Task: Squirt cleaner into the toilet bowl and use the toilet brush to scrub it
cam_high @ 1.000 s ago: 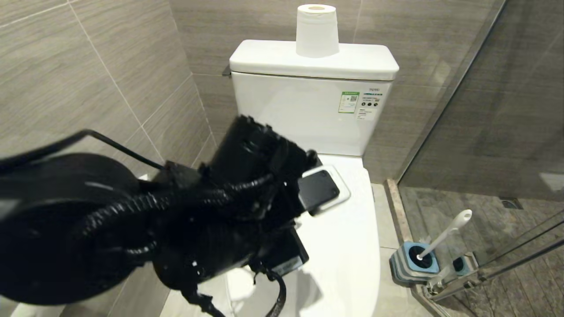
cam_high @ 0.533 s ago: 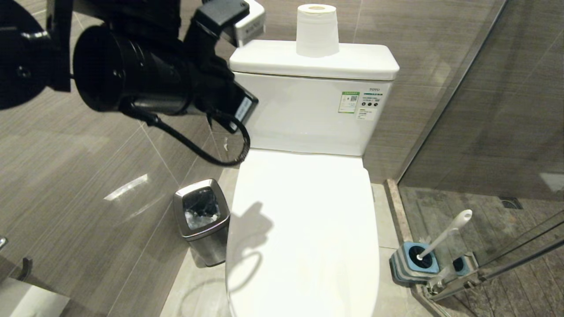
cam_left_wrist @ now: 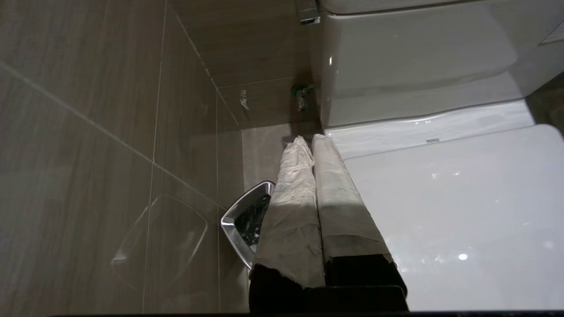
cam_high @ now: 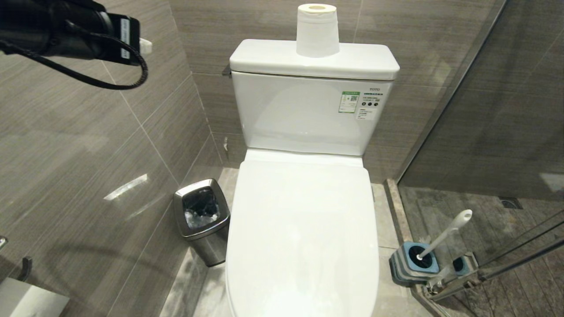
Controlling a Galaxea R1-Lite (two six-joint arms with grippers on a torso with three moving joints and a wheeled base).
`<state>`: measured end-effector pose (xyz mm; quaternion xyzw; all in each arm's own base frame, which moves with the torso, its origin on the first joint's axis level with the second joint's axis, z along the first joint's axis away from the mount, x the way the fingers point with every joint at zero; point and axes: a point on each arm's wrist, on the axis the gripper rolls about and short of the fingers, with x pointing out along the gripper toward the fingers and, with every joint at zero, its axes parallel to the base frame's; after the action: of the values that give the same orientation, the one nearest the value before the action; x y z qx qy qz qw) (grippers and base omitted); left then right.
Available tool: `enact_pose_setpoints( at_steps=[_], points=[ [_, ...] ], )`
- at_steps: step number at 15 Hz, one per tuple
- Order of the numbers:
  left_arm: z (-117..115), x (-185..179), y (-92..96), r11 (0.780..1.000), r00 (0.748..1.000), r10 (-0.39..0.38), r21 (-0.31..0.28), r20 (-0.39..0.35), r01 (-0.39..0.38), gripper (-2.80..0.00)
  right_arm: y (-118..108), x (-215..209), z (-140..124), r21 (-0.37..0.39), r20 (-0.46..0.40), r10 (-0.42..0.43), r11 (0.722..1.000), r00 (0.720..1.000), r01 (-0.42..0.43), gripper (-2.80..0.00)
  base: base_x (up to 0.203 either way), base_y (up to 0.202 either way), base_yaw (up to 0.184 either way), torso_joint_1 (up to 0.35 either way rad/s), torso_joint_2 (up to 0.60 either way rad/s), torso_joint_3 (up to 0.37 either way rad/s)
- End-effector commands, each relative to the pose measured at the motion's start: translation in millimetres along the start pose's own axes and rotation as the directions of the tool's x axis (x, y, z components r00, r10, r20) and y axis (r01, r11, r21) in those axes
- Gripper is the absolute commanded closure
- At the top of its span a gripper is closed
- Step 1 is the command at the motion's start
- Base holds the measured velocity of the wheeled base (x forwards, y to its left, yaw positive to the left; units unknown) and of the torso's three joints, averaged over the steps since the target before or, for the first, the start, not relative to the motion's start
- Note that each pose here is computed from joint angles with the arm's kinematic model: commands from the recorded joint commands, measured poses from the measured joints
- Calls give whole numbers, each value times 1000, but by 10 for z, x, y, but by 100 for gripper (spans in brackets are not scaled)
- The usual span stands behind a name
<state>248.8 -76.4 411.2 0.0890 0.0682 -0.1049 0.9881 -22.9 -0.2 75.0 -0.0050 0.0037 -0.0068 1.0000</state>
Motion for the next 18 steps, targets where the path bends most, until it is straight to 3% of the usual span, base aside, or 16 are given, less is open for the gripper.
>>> enact_pose_setpoints(
  at_steps=[1, 4, 8, 11, 18],
  points=[
    [168, -577, 164, 998, 994, 3, -60, 106, 3, 0, 0, 0, -1, -1, 0, 0, 1000, 1000, 0, 0, 0, 0, 0, 0, 0, 0],
    [325, -985, 214, 991, 962, 4, -133, 272, 33, 0, 0, 0, -1, -1, 0, 0, 1000, 1000, 0, 0, 0, 0, 0, 0, 0, 0],
    [462, -1611, 295, 991, 889, 59, -131, 453, 1, 0, 0, 0, -1, -1, 0, 0, 1000, 1000, 0, 0, 0, 0, 0, 0, 0, 0],
    [338, -2072, 338, 989, 875, 117, -135, 471, -60, 0, 0, 1, -5, -1, -2, 0, 1000, 1000, 0, 0, 0, 0, 0, 0, 0, 0],
    [-515, -2866, 171, 987, 911, 121, -144, 394, -68, 0, 0, 0, -1, -1, 0, 0, 1000, 1000, 0, 0, 0, 0, 0, 0, 0, 0]
  ],
)
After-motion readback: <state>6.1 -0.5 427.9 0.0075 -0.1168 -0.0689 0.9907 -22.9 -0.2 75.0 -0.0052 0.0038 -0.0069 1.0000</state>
